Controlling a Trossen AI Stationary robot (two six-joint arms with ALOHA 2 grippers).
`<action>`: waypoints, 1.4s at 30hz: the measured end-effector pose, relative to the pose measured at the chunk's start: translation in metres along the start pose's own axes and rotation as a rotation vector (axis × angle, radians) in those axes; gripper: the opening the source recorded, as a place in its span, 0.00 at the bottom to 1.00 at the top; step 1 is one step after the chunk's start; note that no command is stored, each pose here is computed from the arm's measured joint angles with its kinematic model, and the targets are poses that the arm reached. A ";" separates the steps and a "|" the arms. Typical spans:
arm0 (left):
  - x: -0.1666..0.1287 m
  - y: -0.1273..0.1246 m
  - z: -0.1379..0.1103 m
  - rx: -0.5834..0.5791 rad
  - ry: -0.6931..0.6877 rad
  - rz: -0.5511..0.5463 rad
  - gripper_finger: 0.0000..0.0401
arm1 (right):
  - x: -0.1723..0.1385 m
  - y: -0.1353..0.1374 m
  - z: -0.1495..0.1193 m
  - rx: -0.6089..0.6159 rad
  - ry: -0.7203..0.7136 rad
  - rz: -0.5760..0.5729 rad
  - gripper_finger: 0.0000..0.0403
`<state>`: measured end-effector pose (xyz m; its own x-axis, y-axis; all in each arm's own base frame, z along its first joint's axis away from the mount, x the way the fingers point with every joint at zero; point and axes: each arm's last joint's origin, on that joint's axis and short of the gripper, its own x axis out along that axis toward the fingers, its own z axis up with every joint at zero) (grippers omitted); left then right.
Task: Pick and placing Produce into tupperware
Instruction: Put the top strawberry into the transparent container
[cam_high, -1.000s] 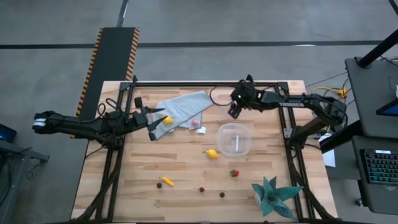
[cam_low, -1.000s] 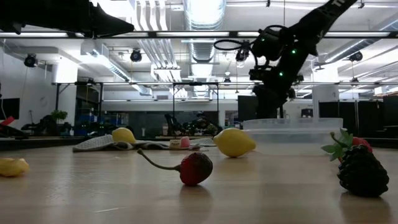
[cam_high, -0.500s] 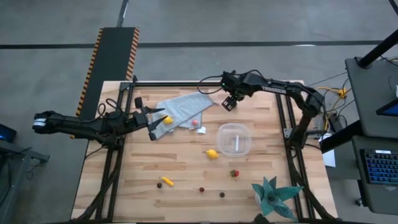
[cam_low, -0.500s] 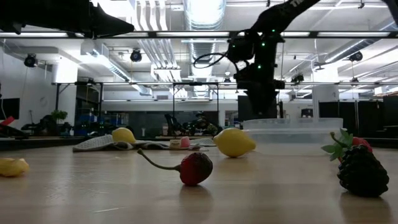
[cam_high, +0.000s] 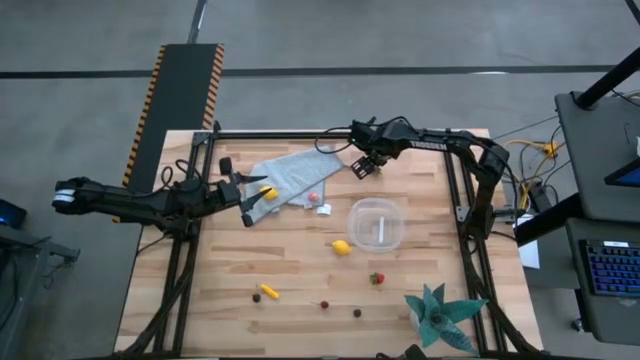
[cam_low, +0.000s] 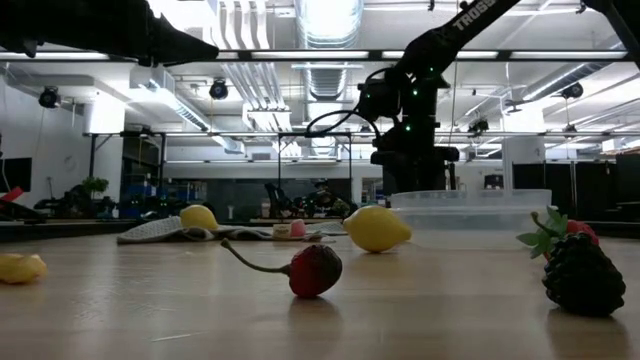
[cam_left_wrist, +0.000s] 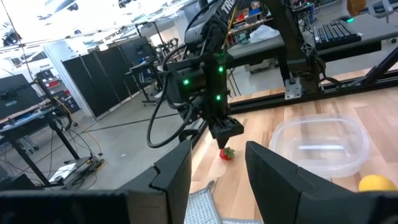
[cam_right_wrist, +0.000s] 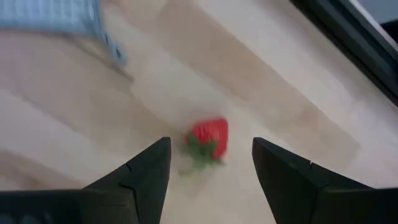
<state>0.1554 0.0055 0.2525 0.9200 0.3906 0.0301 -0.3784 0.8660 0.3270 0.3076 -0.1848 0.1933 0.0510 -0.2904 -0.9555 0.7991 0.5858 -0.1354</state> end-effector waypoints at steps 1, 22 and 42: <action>0.000 0.000 0.000 0.000 0.000 0.000 0.34 | 0.001 0.000 0.000 0.004 -0.004 0.002 0.54; -0.002 0.002 0.003 -0.005 -0.018 0.006 0.34 | 0.028 -0.004 -0.016 0.099 -0.007 -0.008 0.54; -0.002 0.002 0.004 -0.005 -0.021 0.007 0.34 | 0.049 -0.005 -0.031 0.117 -0.023 0.006 0.54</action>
<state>0.1534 0.0056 0.2567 0.9192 0.3903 0.0521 -0.3854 0.8647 0.3221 0.2873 -0.1788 0.1390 0.0688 -0.3049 -0.9499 0.8629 0.4960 -0.0967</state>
